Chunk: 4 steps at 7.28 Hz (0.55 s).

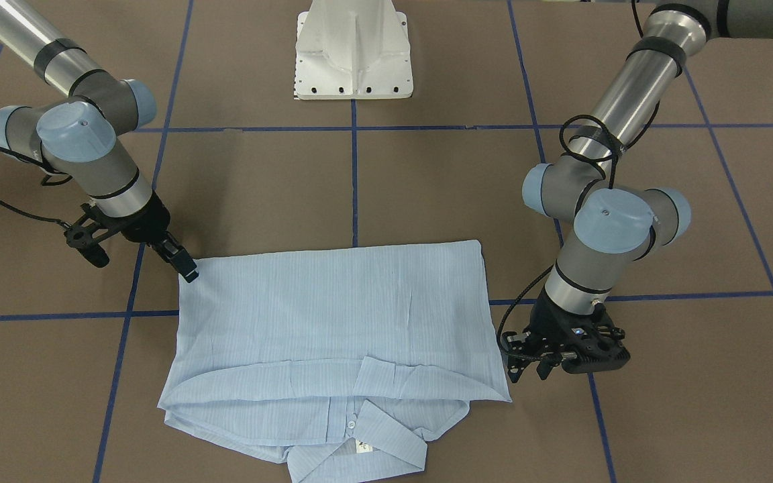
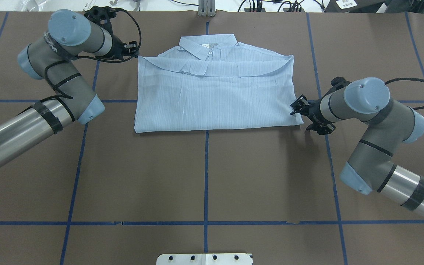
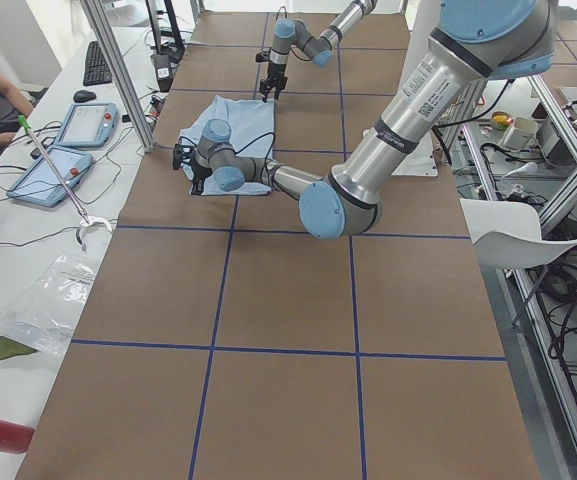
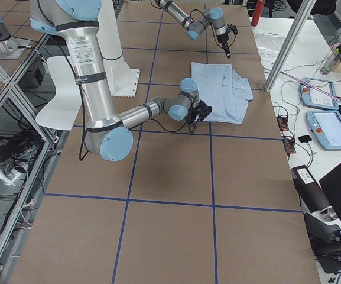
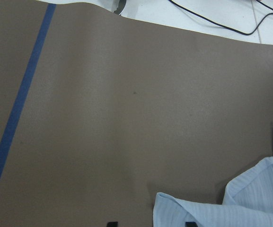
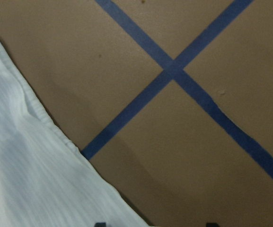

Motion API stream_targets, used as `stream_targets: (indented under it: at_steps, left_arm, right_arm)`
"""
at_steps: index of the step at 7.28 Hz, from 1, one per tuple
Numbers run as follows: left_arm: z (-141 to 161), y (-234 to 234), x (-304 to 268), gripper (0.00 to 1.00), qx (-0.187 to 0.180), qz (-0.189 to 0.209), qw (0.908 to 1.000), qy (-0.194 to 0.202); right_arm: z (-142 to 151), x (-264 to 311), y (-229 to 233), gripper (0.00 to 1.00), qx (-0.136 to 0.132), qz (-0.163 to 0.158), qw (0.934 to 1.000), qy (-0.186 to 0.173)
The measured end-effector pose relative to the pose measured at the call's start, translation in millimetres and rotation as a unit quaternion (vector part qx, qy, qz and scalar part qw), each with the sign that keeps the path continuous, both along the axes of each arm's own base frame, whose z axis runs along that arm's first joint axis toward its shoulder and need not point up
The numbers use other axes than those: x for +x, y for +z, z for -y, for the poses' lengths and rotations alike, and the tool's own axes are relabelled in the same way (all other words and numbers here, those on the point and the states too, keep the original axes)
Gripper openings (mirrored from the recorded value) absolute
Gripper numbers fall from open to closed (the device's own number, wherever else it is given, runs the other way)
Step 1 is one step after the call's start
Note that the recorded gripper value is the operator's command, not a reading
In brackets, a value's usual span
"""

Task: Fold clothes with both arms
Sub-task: 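Move the right gripper to the folded shirt corner nearest it and grasp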

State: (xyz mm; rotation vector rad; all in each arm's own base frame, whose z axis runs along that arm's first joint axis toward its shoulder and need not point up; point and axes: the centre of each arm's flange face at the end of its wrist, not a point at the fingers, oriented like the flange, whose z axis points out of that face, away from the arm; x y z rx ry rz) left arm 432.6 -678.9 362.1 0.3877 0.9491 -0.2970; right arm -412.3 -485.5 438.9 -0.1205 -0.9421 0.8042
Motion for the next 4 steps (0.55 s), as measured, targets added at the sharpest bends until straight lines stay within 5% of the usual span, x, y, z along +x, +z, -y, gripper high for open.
stream_targets:
  at_steps: [1, 4]
  left_arm:
    - [-0.4, 0.3, 0.3, 0.57, -0.004, -0.003, 1.0000, -0.003]
    - [-1.1, 1.4, 0.7, 0.57, -0.011, -0.007, 0.9999, -0.007]
  right_arm:
    - [-1.7, -1.7, 0.0, 0.00, -0.001, 0.000, 1.0000, -0.001]
    - [-4.3, -0.2, -6.0, 0.00, 0.002, 0.005, 1.0000, -0.002]
